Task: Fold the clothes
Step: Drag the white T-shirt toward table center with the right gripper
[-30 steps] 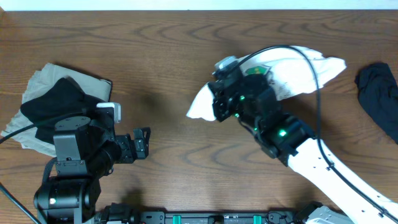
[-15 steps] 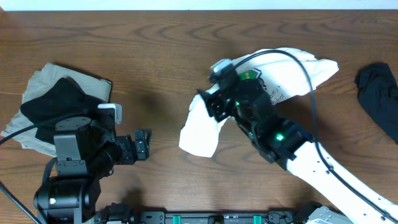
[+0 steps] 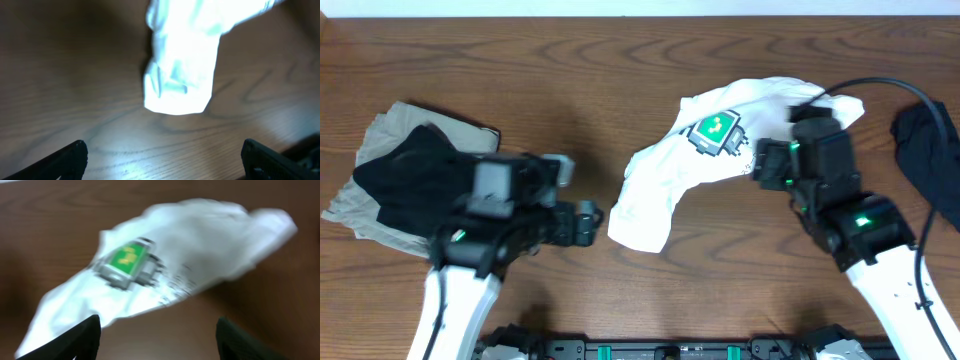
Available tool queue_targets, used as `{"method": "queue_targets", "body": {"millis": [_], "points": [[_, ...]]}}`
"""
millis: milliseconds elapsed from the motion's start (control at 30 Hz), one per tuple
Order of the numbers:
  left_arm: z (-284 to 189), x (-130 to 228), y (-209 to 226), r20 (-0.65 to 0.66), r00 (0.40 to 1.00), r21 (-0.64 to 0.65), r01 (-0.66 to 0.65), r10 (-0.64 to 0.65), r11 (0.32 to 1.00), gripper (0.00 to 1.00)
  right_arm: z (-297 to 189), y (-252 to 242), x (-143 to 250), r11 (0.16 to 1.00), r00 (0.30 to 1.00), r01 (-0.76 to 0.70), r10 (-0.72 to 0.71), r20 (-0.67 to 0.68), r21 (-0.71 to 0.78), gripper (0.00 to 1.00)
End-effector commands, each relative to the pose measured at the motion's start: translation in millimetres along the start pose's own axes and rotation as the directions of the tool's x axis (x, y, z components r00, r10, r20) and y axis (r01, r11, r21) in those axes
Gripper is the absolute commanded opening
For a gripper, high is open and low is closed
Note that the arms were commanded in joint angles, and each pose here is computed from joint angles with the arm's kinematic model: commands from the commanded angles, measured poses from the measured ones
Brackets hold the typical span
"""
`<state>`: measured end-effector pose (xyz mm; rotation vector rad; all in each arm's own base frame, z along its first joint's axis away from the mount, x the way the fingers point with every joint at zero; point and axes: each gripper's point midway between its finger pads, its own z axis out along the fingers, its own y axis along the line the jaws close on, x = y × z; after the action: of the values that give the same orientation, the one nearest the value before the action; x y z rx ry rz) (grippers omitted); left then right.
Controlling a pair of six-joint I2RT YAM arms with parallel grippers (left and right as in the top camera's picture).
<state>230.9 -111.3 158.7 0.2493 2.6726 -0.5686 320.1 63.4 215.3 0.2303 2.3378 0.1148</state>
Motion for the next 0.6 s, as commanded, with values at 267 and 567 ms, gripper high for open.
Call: {"method": "queue_targets", "body": {"millis": [267, 567], "points": [[103, 35, -16, -0.299, 0.948, -0.126, -0.151, 0.108, 0.98, 0.98, 1, -35, 7, 0.987, 0.988, -0.14, 0.144, -0.055, 0.078, 0.73], [161, 51, -21, -0.321, 0.945, -0.258, -0.153, 0.065, 0.954, 0.98, 1, -36, 10, 0.987, 0.988, -0.138, 0.143, -0.064, 0.083, 0.73]]}}
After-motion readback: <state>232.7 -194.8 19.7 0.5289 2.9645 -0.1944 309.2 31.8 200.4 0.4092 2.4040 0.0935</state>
